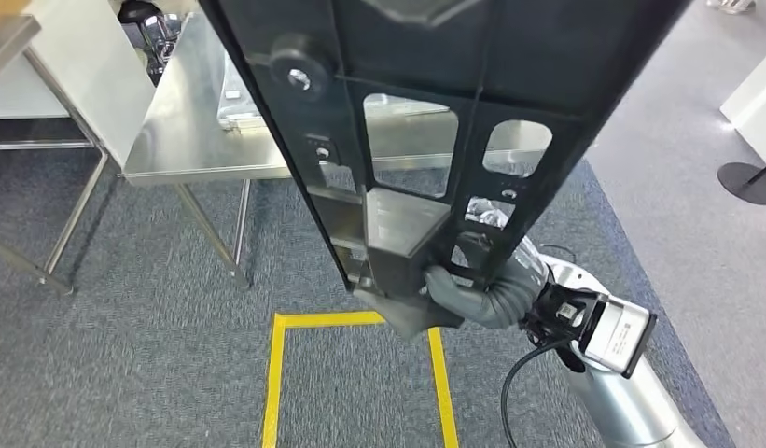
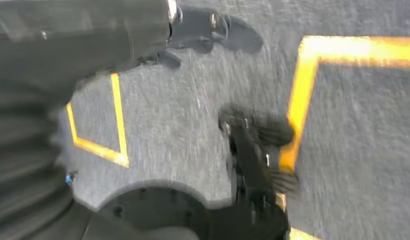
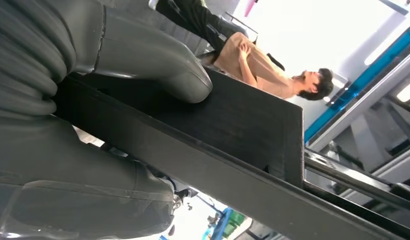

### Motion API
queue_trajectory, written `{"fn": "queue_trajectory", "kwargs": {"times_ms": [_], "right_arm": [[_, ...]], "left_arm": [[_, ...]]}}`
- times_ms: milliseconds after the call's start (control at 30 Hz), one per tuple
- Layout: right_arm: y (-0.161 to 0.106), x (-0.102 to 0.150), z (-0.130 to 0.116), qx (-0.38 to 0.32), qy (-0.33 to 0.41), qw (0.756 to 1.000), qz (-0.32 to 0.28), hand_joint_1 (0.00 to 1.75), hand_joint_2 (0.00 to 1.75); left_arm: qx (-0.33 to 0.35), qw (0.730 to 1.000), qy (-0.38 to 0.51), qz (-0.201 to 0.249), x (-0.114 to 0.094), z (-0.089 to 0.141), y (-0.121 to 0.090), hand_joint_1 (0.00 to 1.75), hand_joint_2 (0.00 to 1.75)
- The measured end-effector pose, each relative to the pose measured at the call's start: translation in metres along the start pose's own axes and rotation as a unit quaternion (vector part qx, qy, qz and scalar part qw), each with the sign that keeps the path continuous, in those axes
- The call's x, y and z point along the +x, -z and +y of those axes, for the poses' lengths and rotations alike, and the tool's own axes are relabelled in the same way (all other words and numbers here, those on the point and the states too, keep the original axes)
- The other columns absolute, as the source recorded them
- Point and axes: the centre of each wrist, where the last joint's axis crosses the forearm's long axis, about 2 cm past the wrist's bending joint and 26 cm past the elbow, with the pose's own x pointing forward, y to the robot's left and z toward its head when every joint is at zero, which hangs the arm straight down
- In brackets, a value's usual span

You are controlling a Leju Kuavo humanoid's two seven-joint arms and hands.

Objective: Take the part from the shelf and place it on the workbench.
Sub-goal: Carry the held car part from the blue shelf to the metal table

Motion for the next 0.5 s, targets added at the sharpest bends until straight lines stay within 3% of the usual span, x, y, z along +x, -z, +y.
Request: {"fn": "queue_trajectory", "kwargs": {"times_ms": [500], "right_arm": [[0.016,-0.001,0.005,0.02,0.045,0.998,-0.045,1.75,1.75]], "left_arm": [[-0.001,1.0,0.008,0.001,-0.001,0.005,0.0,0.0,1.75]]}}
